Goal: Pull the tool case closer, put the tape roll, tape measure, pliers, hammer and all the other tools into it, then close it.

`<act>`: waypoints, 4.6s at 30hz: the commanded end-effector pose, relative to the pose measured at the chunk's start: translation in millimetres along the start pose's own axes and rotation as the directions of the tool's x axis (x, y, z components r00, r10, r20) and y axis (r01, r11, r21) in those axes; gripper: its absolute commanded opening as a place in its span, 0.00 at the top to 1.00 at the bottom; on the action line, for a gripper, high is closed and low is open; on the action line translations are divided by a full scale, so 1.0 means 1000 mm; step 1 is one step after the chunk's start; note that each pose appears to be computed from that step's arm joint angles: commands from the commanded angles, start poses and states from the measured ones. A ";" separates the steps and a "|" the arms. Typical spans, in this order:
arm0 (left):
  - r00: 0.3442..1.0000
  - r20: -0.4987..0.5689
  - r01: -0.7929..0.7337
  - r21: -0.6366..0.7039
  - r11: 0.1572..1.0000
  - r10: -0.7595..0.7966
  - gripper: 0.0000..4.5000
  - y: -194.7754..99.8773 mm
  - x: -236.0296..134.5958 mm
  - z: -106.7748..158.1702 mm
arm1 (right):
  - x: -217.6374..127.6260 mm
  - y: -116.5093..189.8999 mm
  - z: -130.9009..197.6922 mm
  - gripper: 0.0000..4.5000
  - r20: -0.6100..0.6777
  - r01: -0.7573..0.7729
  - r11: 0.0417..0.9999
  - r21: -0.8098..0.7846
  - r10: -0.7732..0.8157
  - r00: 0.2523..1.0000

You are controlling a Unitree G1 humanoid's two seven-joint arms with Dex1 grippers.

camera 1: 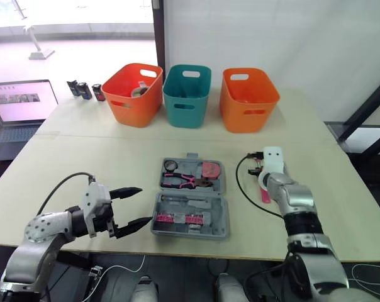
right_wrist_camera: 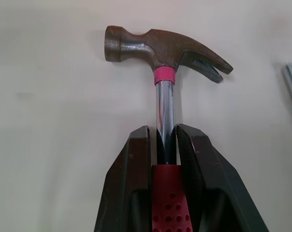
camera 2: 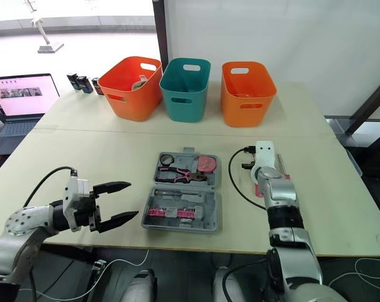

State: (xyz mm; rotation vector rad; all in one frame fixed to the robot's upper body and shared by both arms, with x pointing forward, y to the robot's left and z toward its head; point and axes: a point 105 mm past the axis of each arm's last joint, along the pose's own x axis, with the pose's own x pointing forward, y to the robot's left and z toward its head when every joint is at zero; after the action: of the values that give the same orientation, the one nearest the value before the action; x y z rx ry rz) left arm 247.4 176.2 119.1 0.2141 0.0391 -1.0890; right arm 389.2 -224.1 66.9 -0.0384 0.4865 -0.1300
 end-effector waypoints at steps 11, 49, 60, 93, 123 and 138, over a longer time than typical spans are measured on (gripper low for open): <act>0.999 0.008 0.051 0.017 0.999 -0.051 0.00 0.003 0.009 0.010 | -0.106 0.040 -0.039 0.92 0.026 -0.138 0.990 -0.022 0.138 0.990; 1.000 0.023 0.002 0.030 1.000 -0.003 0.00 0.004 0.009 0.012 | -0.147 0.052 0.065 0.01 -0.425 -0.493 -0.108 -0.863 0.682 0.595; 0.999 0.048 0.004 0.029 1.000 -0.005 0.00 0.003 0.014 0.017 | -0.111 0.051 0.017 0.01 -0.744 0.058 -0.917 -0.394 0.355 0.565; 0.990 0.045 0.130 0.031 0.991 -0.132 0.00 -0.012 0.007 0.020 | -0.051 0.055 -0.007 1.00 -0.716 0.084 -0.966 -0.243 0.237 0.657; 0.919 0.130 0.363 0.100 0.927 -0.373 0.00 -0.011 -0.008 0.029 | -0.142 0.018 0.047 1.00 -0.671 -0.795 0.566 -0.217 0.505 0.543; 0.923 0.129 0.355 0.082 0.931 -0.364 0.00 -0.012 -0.010 0.028 | -0.100 0.002 -0.011 1.00 -0.610 -0.458 0.866 0.201 0.477 0.633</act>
State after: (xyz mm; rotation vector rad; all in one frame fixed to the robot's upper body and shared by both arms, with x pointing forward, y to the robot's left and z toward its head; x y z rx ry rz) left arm 231.8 172.3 139.4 0.1596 -0.0681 -1.4720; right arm 293.4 -213.2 94.2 0.1668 1.2420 0.4127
